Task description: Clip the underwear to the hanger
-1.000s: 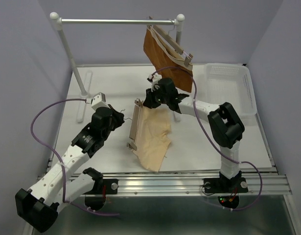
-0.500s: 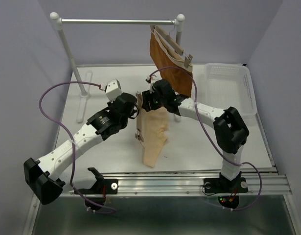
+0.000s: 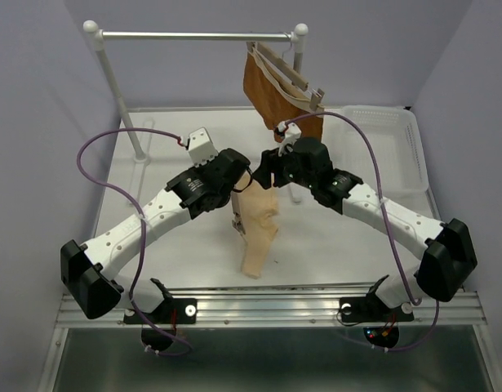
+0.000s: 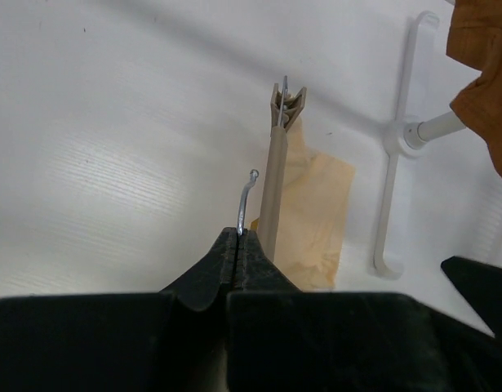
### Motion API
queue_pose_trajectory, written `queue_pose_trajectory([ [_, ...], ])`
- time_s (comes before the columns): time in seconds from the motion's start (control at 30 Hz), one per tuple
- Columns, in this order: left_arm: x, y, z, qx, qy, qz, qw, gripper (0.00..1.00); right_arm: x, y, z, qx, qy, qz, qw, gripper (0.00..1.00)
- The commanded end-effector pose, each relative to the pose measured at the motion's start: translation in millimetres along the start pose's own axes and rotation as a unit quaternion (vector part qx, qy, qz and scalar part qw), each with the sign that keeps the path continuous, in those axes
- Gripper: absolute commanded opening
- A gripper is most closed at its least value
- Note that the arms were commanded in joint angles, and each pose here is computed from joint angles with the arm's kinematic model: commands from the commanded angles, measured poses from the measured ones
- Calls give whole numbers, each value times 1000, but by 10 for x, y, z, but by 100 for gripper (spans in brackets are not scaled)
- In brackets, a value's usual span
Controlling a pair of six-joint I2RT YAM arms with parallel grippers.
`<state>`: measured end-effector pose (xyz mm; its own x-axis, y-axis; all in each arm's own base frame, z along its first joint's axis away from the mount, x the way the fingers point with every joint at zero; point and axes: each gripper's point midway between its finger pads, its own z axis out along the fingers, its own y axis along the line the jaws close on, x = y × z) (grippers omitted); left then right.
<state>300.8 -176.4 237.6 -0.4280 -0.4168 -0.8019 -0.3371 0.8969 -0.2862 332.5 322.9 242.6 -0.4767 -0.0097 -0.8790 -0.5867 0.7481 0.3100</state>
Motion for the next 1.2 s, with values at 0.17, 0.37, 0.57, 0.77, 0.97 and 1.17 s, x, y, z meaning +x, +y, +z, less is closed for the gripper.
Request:
queue_pose_trajectory([
  [0.17,-310,-174,-108,10,-33,-48,998,0,279,837,-296,-137,-31,-58,988,69],
  [0.37,-254,-134,-83,1,-28,-51,998,0,312,869,-389,-116,-59,-66,989,73],
  [0.57,-210,-131,-50,-11,-22,-53,998,0,319,926,-489,-96,-75,-85,989,76],
  [0.77,-199,-140,-41,-27,-17,-62,998,0,335,955,-389,-60,-91,-93,990,78],
  [0.97,-167,-149,-46,-25,-10,-67,997,0,410,899,-143,-7,-96,-78,992,76],
  [1.17,-206,-142,-86,-17,-13,-80,997,0,507,752,22,39,-89,-77,992,71],
])
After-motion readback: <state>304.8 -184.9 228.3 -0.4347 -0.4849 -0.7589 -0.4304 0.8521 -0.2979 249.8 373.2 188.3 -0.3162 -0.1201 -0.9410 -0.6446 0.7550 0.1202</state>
